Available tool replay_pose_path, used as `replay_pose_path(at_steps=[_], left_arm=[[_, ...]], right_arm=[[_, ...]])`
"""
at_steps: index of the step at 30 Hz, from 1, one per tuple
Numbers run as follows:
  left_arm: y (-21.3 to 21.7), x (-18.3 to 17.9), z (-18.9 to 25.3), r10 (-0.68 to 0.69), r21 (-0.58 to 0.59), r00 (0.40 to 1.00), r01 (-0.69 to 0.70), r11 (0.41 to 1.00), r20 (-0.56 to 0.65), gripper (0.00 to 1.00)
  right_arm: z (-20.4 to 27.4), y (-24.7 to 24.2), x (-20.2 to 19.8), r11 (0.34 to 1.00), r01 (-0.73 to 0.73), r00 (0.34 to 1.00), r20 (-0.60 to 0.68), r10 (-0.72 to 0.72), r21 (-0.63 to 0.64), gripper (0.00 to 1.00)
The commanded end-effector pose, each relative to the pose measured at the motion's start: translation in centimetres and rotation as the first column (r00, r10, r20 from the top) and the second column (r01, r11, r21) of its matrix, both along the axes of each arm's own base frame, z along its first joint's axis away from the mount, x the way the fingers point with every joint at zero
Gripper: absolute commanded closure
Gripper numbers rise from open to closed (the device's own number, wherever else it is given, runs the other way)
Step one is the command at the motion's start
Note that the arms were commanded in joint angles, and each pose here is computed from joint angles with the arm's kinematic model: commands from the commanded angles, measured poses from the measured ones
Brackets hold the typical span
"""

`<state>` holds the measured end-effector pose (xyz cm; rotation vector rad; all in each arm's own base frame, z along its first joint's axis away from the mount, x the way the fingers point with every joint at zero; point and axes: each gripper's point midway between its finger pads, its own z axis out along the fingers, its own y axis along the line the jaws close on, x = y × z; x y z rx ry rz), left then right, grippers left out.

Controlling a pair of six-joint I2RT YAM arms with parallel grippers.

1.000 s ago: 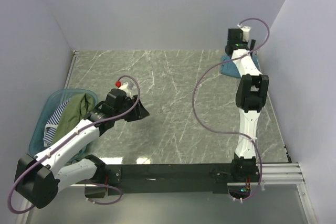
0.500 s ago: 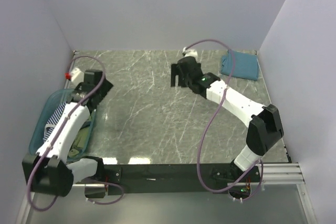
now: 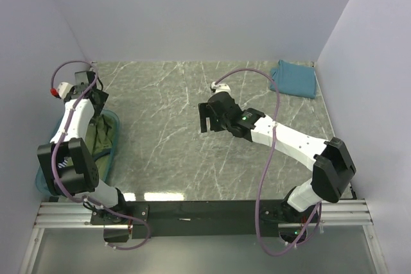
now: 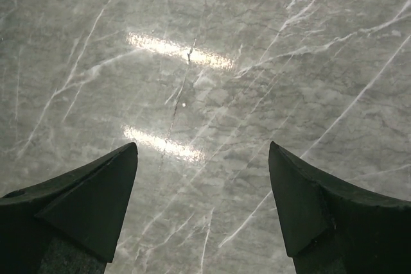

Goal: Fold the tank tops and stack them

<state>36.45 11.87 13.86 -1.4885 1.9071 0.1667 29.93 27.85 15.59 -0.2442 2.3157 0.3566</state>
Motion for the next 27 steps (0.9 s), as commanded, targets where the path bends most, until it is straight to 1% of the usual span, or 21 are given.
replay_pose_path(at_steps=[1,3,4,5,6,12,14,16,17,18,19,20,23,24,26,27], left_arm=[[0.1,1.2,0.8,-0.019,-0.01,1.0,0.019,1.0,0.012,0.13],[-0.2,1.0,0.1,-0.018,-0.021,1.0,0.018,1.0,-0.004,0.15],[-0.2,0.6,-0.7,-0.013,-0.031,1.0,0.012,0.999,-0.023,0.19],[-0.3,0.5,-1.2,-0.012,-0.037,1.0,0.011,0.999,-0.029,0.26],[-0.5,-0.1,-2.1,0.002,-0.047,0.999,-0.004,0.999,-0.05,0.28],[-0.8,-1.7,-4.5,0.009,-0.058,0.996,-0.014,0.998,-0.085,0.3],[-0.8,-1.9,-4.7,0.012,-0.063,0.996,-0.018,0.998,-0.094,0.37],[-1.0,-1.6,-4.4,0.0,-0.072,0.996,-0.007,0.997,-0.088,0.49],[-1.0,-1.5,-4.1,-0.004,-0.078,0.996,-0.003,0.997,-0.087,0.68],[-0.8,-1.0,-2.8,-0.01,-0.065,0.998,0.006,0.998,-0.064,0.76],[-0.8,-1.0,-1.6,-0.013,-0.055,0.999,0.011,0.998,-0.042,0.93],[-0.5,-0.9,-0.3,-0.008,-0.037,1.0,0.007,0.999,-0.02,1.0],[-0.1,-0.5,5.8,-0.03,0.02,0.995,0.028,0.999,0.092,0.99],[0.0,0.0,8.9,-0.053,0.048,0.987,0.046,0.998,0.149,0.99],[-0.4,-0.4,13.5,-0.088,0.084,0.967,0.069,0.994,0.238,1.0],[-1.0,-0.2,16.7,-0.145,0.114,0.943,0.116,0.987,0.3,1.0]], right_arm=[[0.9,0.1,-0.1,0.999,0.017,1.0,0.022,-0.018,0.029,0.12],[0.6,0.2,-0.1,1.0,0.017,1.0,0.018,-0.017,0.023,0.12],[0.4,0.3,-0.3,1.0,0.012,1.0,0.013,-0.012,0.019,0.12],[0.3,0.3,-0.4,1.0,0.012,1.0,0.009,-0.012,0.017,0.12],[0.0,0.2,-0.4,1.0,0.013,1.0,0.006,-0.013,0.012,0.12],[-0.5,0.8,-0.5,1.0,-0.001,1.0,-0.011,0.001,0.02,0.13],[-0.4,1.0,-0.6,1.0,-0.006,1.0,-0.014,0.006,0.023,0.13],[-0.1,1.1,-0.7,0.999,-0.008,1.0,-0.011,0.008,0.032,0.13],[0.0,1.1,-0.7,0.999,-0.007,1.0,-0.012,0.007,0.033,0.13],[0.5,1.2,-0.7,0.999,-0.009,1.0,-0.004,0.009,0.04,0.14],[0.7,1.1,-0.7,0.999,-0.008,1.0,0.0,0.008,0.043,0.14],[0.9,1.0,-0.7,0.999,-0.003,1.0,0.002,0.003,0.044,0.14],[2.2,1.1,-0.9,0.998,-0.011,1.0,0.019,0.01,0.063,0.14],[3.0,1.3,-0.9,0.997,-0.016,0.999,0.031,0.013,0.079,0.14],[3.9,1.5,-1.0,0.995,-0.025,0.999,0.044,0.021,0.093,0.14],[5.1,1.5,-1.0,0.993,-0.028,0.998,0.062,0.021,0.114,0.14]])
